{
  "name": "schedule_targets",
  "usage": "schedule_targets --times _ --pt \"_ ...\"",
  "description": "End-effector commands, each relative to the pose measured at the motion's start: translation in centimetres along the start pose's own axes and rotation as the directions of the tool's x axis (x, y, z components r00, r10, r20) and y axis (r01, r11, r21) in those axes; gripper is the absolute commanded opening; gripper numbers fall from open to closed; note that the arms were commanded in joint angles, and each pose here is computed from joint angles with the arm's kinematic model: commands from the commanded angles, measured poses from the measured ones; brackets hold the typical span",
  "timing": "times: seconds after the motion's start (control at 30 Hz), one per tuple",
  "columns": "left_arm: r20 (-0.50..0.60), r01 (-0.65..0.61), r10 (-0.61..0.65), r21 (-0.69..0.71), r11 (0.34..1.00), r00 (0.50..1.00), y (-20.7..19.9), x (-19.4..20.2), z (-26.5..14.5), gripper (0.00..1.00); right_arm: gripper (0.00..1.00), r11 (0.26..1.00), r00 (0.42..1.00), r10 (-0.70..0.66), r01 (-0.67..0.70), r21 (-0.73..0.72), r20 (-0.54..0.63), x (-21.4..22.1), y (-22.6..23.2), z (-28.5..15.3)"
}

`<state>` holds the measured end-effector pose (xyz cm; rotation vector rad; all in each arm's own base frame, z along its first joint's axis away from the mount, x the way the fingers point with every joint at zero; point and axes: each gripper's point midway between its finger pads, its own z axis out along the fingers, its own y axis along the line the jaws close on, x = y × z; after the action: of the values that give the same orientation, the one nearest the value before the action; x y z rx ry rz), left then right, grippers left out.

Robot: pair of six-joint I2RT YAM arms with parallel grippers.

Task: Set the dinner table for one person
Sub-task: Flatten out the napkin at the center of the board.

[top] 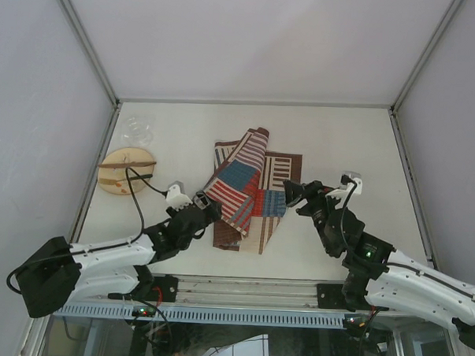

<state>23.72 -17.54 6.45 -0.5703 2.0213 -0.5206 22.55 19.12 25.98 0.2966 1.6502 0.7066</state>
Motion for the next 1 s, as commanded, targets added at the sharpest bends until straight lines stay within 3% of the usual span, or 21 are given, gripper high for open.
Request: schedule_targets --times 0.0,0.37,0.87,0.9,0.97 --pt "0.039 0.094 -0.099 0.117 0.989 0.994 -5.3 -2.0 0.4 0.98 0.65 1.0 1.0 -0.003 0.003 0.023 -0.021 1.1 -0.9 -0.3" --pt "-0.056 0.085 -0.079 0.114 0.99 0.995 -7.3 1.0 2.6 0.97 0.65 0.999 1.0 0.008 -0.007 0.037 -0.012 0.8 -2.0 -1.0" --pt "-0.097 0.074 -0.069 0.051 0.996 0.993 -5.7 2.5 3.1 0.94 0.65 0.998 1.0 0.008 -0.009 0.06 0.017 0.1 -3.0 -1.3" --pt "-0.105 0.076 -0.071 0.051 0.996 0.992 -5.7 2.7 3.1 0.88 0.65 0.998 1.0 0.009 -0.01 0.064 0.017 0.1 -3.1 -1.4" --pt "-0.12 0.072 -0.065 0.061 0.996 0.991 -6.0 3.1 3.3 0.52 0.65 0.998 1.0 0.014 -0.016 0.068 0.022 -0.1 -3.4 -1.5"
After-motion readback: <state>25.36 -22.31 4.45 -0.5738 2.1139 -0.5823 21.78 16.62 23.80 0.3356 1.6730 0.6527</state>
